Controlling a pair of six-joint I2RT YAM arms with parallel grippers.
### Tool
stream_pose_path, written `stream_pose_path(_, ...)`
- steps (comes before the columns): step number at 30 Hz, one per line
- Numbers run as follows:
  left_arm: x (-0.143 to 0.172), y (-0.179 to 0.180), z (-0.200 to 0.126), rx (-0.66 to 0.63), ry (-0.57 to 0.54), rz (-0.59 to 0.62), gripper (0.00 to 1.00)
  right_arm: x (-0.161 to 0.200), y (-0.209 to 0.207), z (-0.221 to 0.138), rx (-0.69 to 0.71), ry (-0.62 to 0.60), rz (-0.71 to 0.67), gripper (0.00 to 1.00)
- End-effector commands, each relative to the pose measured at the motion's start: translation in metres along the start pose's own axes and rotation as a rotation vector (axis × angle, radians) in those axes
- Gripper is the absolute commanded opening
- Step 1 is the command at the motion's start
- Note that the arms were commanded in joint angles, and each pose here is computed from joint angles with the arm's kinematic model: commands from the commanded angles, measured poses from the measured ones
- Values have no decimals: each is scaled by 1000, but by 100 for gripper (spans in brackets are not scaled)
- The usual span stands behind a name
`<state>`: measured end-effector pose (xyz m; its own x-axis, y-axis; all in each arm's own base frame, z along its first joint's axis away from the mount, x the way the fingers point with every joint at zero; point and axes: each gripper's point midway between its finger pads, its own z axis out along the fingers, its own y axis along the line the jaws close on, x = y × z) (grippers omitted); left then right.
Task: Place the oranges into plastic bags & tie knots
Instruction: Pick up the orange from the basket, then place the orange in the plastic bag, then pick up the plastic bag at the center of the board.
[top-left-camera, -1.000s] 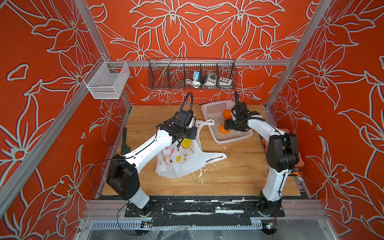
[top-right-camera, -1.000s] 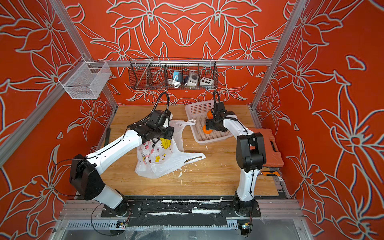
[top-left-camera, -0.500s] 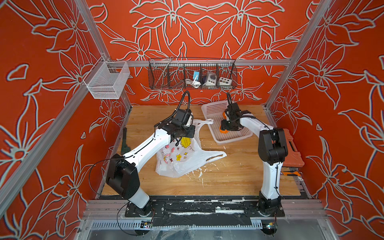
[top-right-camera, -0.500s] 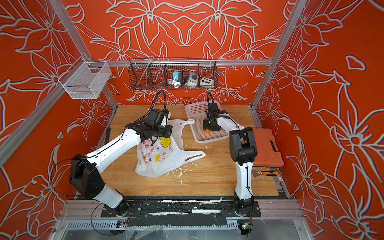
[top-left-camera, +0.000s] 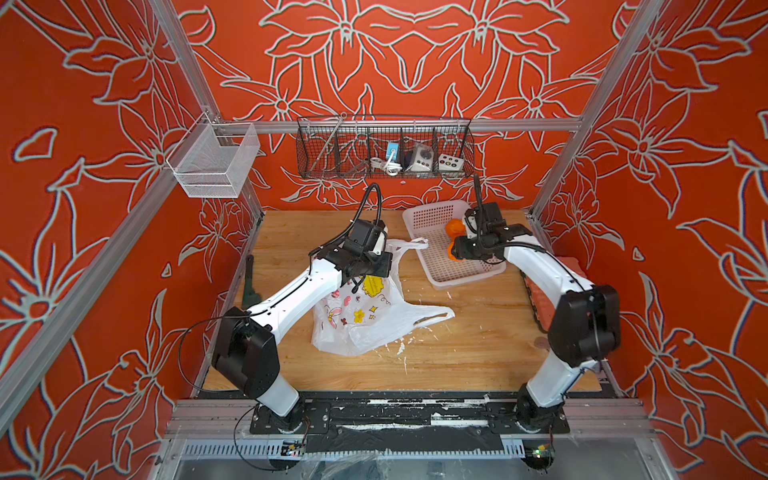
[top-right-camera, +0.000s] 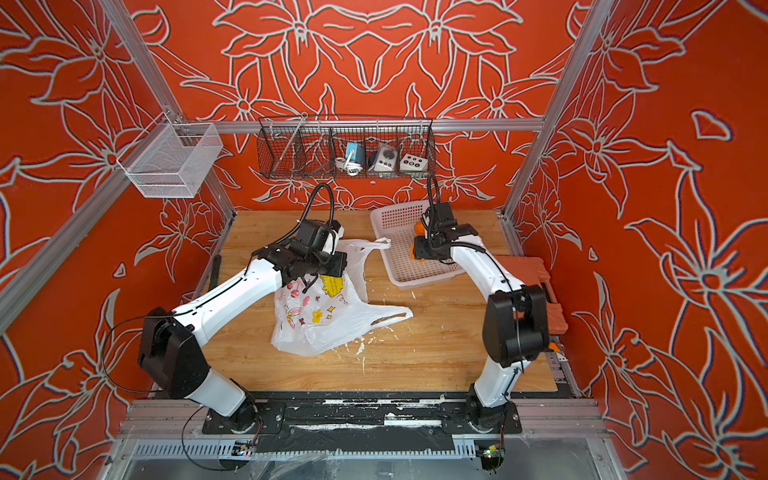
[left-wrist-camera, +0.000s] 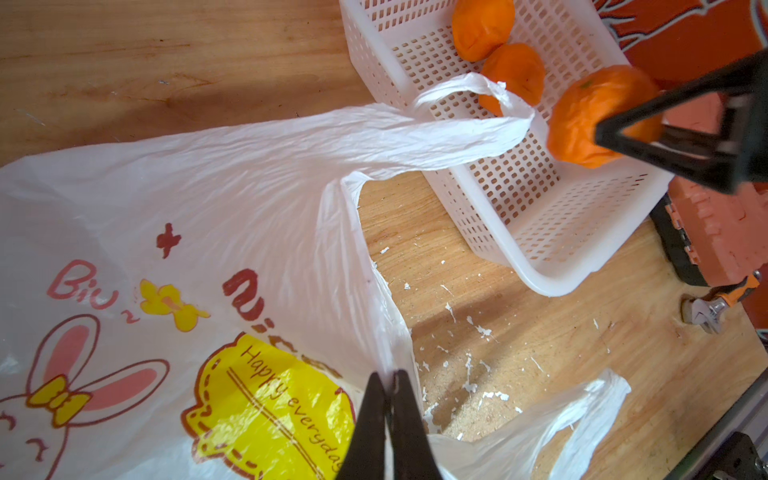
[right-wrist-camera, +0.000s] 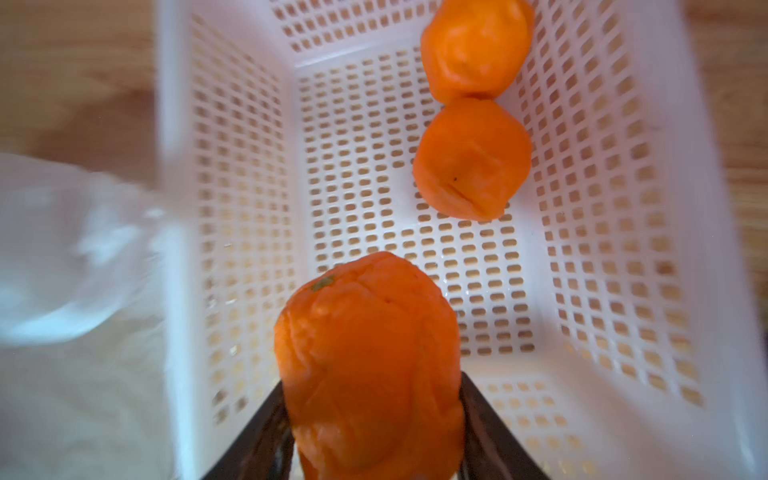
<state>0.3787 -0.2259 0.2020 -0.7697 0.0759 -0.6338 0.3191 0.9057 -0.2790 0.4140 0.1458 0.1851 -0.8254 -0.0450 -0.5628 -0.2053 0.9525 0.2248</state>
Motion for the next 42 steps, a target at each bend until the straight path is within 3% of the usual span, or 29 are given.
stream_pose_path(1, -10, -8, -13, 43, -49, 9, 0, 15, 43, -25, -159, -25, -37, 40)
stream_pose_path(9, -19, -6, -33, 117, -126, -17, 0, 47, 142, -33, -431, -4, -92, 39)
stream_pose_path(17, -33, -38, -61, 319, -247, -68, 0, 65, 224, 10, -549, 85, -124, 40)
stream_pose_path(20, -34, -45, -69, 371, -275, -82, 0, 72, 255, 27, -600, 128, -127, 50)
stream_pose_path(23, -29, -42, -69, 361, -270, -86, 0, 78, 276, 35, -661, 165, -111, 71)
stream_pose_path(26, -21, -35, -67, 338, -259, -89, 0, 82, 271, 37, -638, 172, -101, 96)
stream_pose_path(27, -19, -33, -66, 331, -258, -92, 0, 82, 267, 36, -623, 172, -105, 99)
stream_pose_path(32, -10, -16, -56, 253, -236, -109, 0, 85, 239, 22, -551, 174, -116, 98)
stream_pose_path(42, -9, -5, -46, 193, -215, -144, 0, 87, 134, -21, -278, 133, -116, 76)
